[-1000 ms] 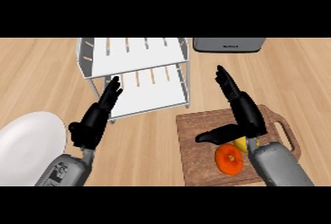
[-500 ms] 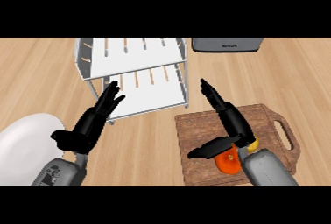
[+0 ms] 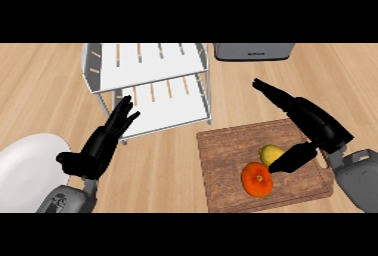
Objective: Pick the lemon from the cutting board and place it in the tiered basket
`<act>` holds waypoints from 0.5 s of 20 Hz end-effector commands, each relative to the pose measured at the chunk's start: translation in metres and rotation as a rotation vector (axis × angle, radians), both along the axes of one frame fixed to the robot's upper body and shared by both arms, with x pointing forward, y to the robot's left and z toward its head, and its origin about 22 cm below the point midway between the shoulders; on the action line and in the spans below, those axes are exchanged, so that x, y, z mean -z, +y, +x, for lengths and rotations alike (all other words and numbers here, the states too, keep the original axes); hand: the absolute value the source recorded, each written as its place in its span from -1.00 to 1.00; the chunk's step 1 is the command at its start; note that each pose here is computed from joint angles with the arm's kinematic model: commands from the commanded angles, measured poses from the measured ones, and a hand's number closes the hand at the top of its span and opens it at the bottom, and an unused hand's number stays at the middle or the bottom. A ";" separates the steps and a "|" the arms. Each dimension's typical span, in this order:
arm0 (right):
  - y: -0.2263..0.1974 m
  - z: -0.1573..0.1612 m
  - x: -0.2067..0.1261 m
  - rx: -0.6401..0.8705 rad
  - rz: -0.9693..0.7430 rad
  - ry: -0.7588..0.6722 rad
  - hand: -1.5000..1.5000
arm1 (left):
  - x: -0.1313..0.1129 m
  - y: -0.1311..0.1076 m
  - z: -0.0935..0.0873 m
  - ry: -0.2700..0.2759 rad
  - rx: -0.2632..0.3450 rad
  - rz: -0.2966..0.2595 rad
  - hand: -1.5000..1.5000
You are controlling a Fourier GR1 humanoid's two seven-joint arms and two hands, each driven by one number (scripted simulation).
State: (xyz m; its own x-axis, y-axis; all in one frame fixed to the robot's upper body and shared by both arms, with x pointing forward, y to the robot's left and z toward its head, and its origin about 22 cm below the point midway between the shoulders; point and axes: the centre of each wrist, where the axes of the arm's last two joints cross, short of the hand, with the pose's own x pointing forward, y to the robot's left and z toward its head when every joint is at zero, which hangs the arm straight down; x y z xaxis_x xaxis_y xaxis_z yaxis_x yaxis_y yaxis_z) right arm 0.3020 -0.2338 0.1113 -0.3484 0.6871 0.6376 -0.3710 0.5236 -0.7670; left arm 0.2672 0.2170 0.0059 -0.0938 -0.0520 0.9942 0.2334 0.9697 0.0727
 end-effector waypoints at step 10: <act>0.030 -0.049 -0.079 -0.063 -0.651 0.102 -1.00 | 0.021 0.024 -0.009 0.110 -0.064 0.032 0.00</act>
